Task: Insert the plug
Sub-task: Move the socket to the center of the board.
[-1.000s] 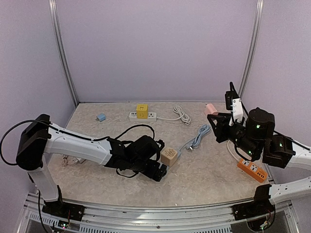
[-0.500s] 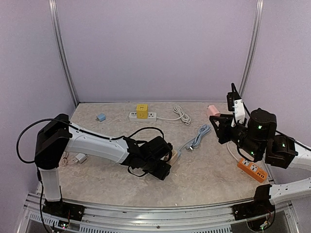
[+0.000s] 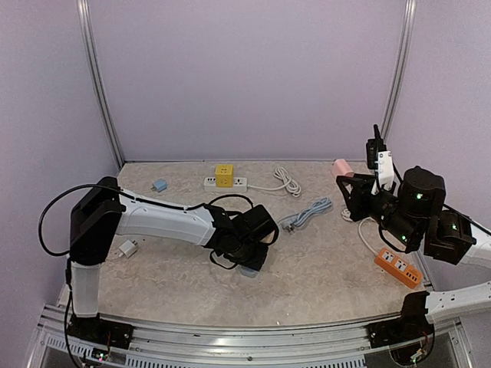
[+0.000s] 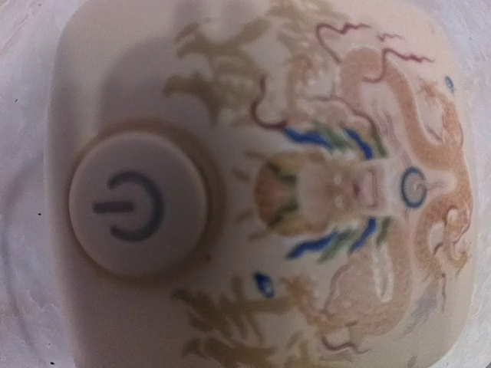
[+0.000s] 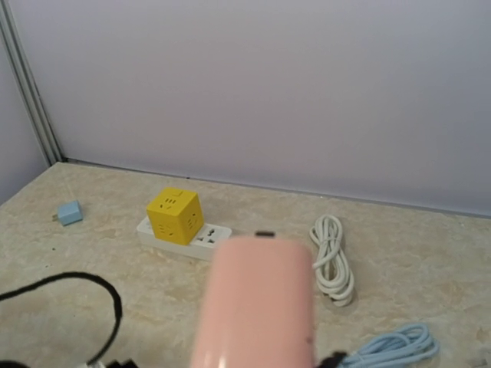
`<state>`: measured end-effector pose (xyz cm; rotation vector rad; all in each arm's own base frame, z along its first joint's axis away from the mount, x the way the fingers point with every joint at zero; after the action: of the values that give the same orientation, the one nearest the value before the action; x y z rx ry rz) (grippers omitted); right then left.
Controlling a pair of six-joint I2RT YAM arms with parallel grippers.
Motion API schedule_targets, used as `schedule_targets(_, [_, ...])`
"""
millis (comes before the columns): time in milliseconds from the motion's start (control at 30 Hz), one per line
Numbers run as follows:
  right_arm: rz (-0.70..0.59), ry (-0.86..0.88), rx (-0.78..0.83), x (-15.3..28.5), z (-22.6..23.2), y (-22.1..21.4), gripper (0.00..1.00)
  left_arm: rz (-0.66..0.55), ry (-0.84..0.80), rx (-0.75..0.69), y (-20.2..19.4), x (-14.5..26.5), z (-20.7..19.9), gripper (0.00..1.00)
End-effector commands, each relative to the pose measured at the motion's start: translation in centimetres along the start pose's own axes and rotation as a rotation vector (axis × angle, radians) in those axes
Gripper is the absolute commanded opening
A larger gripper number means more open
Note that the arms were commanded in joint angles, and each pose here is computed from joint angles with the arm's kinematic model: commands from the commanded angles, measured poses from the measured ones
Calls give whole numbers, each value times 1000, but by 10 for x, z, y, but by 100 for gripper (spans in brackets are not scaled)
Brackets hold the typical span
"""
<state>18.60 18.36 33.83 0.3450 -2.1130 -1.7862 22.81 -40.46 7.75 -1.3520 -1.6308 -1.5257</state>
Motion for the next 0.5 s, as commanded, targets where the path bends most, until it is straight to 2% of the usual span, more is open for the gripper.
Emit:
schedule_targets(0, [-5,-25,3,2,-5,7,0,-58,144,156,24,-2,29,37])
schedule_targets(233, [72,-7,7,-13,5,-5,0,-70,144,276,51,-18,29,38])
schedule_targets(467, [258,128,-28,-41,20,-30,0,-40,10,316,54,-20,9,43])
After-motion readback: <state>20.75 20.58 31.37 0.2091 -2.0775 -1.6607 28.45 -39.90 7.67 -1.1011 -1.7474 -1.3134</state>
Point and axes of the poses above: each gripper's point midway between its finger pads, its own x axis back along the fingers, its own z axis along the line the jaws close on, y = z × x, the point moved 5 cm from there along x, back along the fingers, and after that the axes turned 15 degrees about x, right-handed, at the moved point
